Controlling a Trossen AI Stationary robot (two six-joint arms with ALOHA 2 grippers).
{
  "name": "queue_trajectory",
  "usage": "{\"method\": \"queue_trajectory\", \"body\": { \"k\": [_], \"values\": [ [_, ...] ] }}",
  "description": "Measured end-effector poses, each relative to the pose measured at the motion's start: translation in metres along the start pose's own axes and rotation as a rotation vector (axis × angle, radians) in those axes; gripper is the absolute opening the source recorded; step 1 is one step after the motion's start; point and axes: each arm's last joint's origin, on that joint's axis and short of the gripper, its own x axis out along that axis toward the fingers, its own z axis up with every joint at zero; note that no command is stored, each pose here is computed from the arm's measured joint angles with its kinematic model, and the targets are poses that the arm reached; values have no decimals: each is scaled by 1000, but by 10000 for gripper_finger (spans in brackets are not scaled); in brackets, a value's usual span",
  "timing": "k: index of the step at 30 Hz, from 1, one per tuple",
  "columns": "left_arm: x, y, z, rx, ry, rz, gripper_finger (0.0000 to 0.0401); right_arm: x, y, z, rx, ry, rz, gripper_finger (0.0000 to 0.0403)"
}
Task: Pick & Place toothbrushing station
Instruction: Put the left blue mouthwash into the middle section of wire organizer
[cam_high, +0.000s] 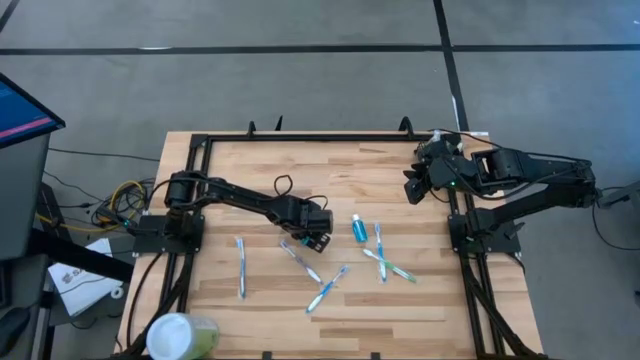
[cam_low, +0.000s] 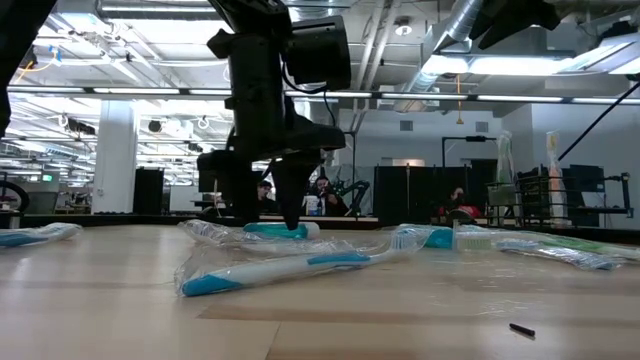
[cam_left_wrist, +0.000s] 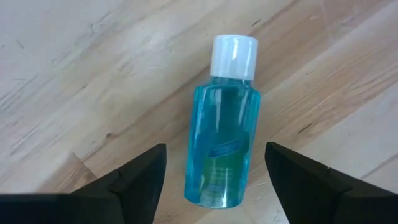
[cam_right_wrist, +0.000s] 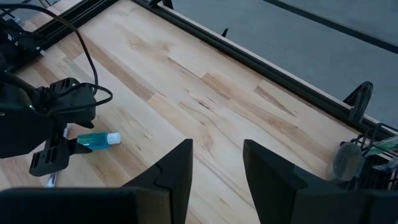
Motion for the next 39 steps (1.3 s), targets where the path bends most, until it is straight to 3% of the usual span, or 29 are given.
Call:
{"method": "queue_trajectory", "body": {
  "k": [10,39],
  "values": [
    [-1,-4,-4,47,5,-16,239,0,0,0,-3,0,0,133],
    [7,-6,-6,37,22,-15,232,0,0,0,10,-4,2,133]
  ]
}}
